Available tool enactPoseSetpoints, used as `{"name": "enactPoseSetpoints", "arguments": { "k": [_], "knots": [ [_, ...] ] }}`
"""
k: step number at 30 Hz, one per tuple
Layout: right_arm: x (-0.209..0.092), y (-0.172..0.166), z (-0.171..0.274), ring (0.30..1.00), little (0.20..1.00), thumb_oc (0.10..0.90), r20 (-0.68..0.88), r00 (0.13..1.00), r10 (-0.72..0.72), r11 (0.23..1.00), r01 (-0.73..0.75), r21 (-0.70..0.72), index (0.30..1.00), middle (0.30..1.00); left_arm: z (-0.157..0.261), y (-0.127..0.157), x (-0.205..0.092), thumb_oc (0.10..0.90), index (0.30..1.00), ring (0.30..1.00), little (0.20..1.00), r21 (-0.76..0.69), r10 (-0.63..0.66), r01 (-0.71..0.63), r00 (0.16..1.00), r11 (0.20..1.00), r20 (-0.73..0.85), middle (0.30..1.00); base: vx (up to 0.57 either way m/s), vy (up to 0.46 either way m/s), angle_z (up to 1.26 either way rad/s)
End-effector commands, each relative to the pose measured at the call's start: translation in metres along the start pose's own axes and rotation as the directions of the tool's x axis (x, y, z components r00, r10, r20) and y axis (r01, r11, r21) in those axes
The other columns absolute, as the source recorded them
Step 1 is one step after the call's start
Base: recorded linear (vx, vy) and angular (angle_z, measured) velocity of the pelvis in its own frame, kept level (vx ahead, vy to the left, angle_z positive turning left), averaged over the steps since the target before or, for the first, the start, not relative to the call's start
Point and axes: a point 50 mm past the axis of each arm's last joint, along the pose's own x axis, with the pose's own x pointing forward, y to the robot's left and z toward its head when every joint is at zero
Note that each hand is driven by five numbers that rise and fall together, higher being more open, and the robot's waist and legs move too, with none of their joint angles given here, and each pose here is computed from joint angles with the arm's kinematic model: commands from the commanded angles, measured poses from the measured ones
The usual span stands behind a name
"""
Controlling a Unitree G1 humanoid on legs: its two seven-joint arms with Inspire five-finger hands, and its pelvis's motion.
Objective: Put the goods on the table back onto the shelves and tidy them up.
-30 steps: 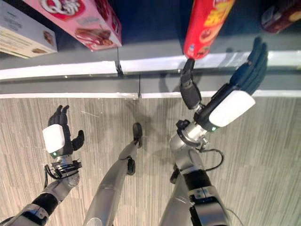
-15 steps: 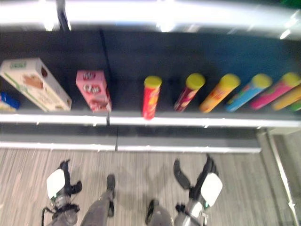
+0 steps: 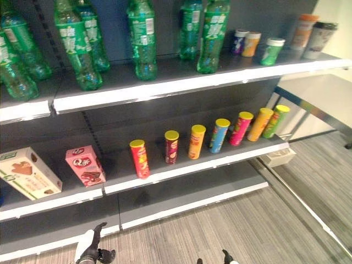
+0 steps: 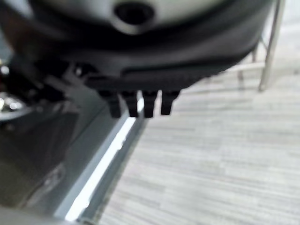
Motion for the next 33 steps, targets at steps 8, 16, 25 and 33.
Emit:
{"name": "enactPoseSetpoints", "arguments": {
  "k": [8, 16, 25, 33],
  "knots": [
    [0.017, 0.005, 0.041, 0.900, 0.900, 0.800, 0.158, 0.937, 0.313, 0.933, -0.335, 0.135, 0.900, 0.900, 0.051, 0.038, 0.029, 0.800, 0.900, 0.900, 0.900, -0.015, -0.108, 0.114, 0.969, 0.993, 0.222, 0.900, 0.08, 0.073, -0.29],
    [0.016, 0.020, 0.036, 0.900, 0.900, 0.800, 0.090, 0.921, 0.379, 0.915, -0.388, 0.113, 0.900, 0.900, 0.053, 0.035, 0.032, 0.800, 0.900, 0.900, 0.900, 0.038, -0.154, 0.149, 0.964, 0.988, 0.216, 0.900, 0.18, -0.172, -0.25],
    [0.027, 0.007, 0.044, 0.900, 0.900, 0.800, 0.134, 0.923, 0.361, 0.928, -0.370, 0.049, 0.900, 0.900, 0.072, 0.030, 0.023, 0.800, 0.900, 0.900, 0.900, -0.071, -0.190, 0.220, 0.936, 0.973, 0.297, 0.900, 0.10, -0.162, 0.02],
    [0.035, -0.005, 0.039, 0.900, 0.900, 0.800, 0.108, 0.928, 0.356, 0.934, -0.355, -0.032, 0.900, 0.900, 0.101, 0.057, 0.028, 0.800, 0.900, 0.900, 0.900, -0.099, -0.123, 0.176, 0.907, 0.979, 0.402, 0.900, 0.05, -0.023, -0.01]
  ]
}}
